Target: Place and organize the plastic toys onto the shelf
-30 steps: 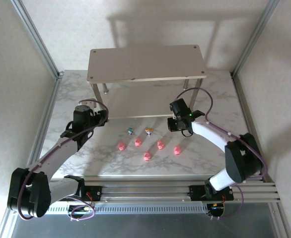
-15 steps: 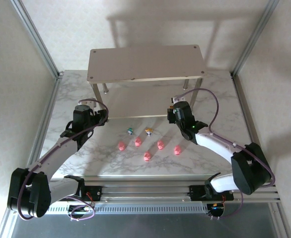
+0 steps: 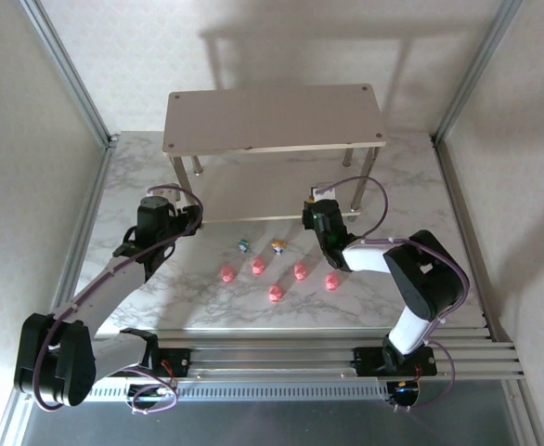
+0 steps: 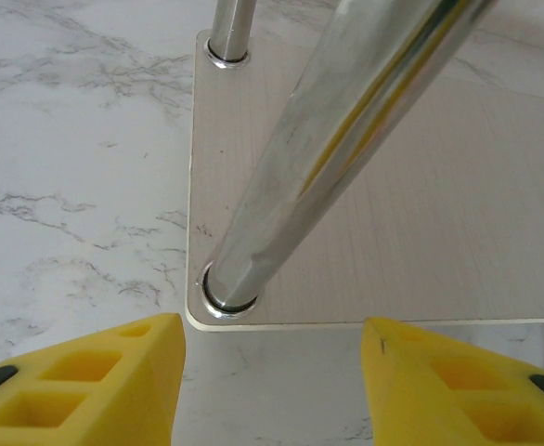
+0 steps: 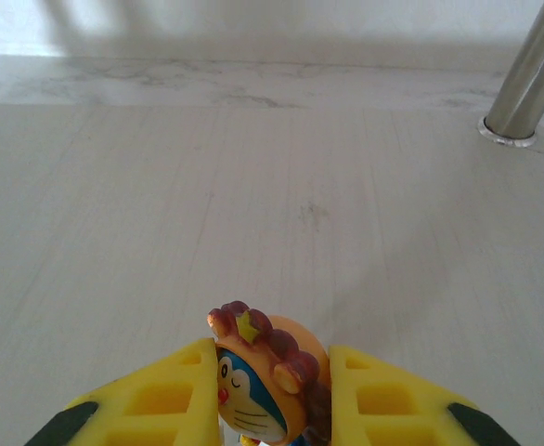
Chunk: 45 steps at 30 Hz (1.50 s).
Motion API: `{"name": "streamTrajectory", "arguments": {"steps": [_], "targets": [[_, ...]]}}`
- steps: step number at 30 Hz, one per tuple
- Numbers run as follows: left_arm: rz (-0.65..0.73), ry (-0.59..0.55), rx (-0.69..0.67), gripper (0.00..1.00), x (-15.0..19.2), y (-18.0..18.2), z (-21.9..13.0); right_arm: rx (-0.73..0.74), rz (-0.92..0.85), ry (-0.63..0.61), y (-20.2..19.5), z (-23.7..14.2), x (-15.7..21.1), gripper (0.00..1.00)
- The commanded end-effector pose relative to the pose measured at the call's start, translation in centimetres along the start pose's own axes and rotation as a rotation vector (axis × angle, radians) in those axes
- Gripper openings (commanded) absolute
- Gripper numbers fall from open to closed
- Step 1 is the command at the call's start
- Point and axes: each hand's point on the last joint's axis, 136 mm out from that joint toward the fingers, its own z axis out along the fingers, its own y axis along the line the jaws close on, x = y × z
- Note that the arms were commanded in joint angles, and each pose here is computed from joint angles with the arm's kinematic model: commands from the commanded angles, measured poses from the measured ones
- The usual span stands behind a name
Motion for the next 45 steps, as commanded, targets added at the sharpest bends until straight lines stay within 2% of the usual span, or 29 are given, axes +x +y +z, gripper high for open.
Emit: {"name": "streamTrajectory", "arguments": {"steps": [1, 24, 45], "targets": [[0.006, -0.013, -0.017, 0.52, -0.9, 0.2, 0.1, 0.022, 0.035, -0.087, 0.0, 0.1, -1.8, 0.20], [0.009, -0.010, -0.022, 0.53, -0.7, 0.4, 0.1, 0.014, -0.001, 0.002, 0.4, 1.0, 0.3, 0.21], [0.011, -0.016, -0.020, 0.53, -0.9, 0.3, -0.1, 0.017, -0.010, 0.023, 0.1, 0.5, 0.8, 0.47]]}}
